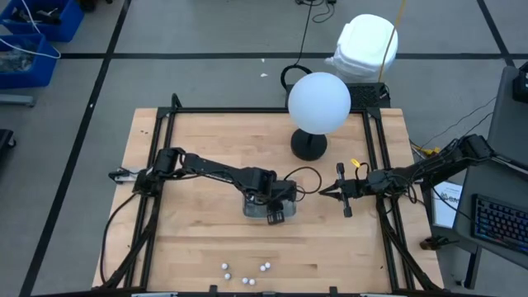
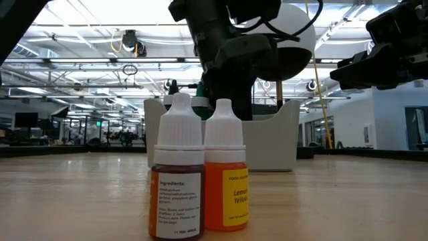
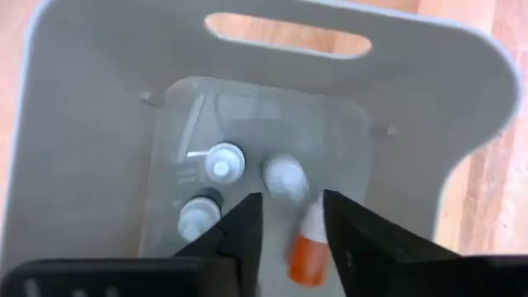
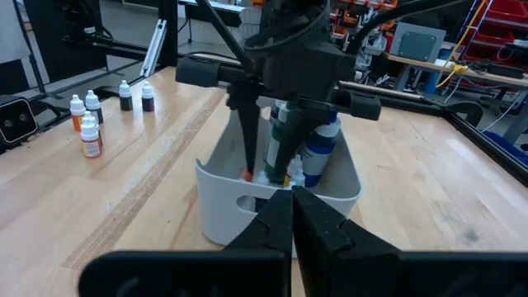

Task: Pick & Place food coloring
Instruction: Put the small violet food coloring bottle into the gray bin

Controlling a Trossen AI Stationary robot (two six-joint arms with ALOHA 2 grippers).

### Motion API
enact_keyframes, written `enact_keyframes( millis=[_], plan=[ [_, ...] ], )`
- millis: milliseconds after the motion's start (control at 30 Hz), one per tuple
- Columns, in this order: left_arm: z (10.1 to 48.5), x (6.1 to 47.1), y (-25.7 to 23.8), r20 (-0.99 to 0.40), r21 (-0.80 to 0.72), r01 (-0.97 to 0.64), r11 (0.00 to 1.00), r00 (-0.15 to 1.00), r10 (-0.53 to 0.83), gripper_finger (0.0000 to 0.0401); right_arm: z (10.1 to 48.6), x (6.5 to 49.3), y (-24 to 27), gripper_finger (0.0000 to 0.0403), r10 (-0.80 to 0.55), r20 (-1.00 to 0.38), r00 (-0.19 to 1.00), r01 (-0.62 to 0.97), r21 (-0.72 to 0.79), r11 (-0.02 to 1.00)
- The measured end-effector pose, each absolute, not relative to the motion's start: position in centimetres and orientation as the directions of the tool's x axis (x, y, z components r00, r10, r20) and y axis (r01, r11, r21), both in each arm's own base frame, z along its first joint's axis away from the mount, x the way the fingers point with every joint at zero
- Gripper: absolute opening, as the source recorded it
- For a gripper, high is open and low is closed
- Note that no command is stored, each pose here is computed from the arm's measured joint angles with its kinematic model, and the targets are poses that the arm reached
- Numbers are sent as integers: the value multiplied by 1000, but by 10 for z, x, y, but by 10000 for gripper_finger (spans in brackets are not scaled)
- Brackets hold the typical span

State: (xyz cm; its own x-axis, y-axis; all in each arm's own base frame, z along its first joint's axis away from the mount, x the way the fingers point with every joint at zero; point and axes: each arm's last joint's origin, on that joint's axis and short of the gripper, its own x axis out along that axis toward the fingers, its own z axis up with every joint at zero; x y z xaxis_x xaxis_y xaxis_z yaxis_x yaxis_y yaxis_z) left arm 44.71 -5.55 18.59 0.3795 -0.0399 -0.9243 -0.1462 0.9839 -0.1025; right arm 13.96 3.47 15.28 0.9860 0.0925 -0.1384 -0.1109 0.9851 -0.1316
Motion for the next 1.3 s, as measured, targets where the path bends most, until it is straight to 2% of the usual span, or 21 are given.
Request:
enact_keyframes(
  millis=[200,367,467,600,767,1067,1200,1300],
  plan=[
    [195,450,-56,-921,-118,-142,983,386,-55,194,153,140,35,0,93,-138,986,-111,-134,985],
    [235,458,-70,-889,-174,-89,981,442,-118,204,153,140,35,0,93,-138,986,-111,-134,985],
    [268,455,-89,-874,-191,-46,981,462,-148,191,153,140,35,0,92,-139,986,-111,-134,985],
    [303,438,-121,-887,-199,-33,980,432,-165,162,153,140,35,0,93,-140,986,-112,-134,985],
    [317,408,-174,-914,-159,-15,987,380,-141,119,152,140,35,0,93,-145,985,-111,-125,986],
    [289,349,-266,-954,-93,-48,995,289,-75,60,152,139,35,0,93,-145,985,-110,-117,987],
    [269,326,-284,-973,-23,-84,996,232,-3,33,152,139,35,0,93,-146,985,-107,-96,990],
    [254,315,-284,-979,61,-194,979,181,97,20,152,139,35,0,93,-146,985,-107,-91,990]
  ],
)
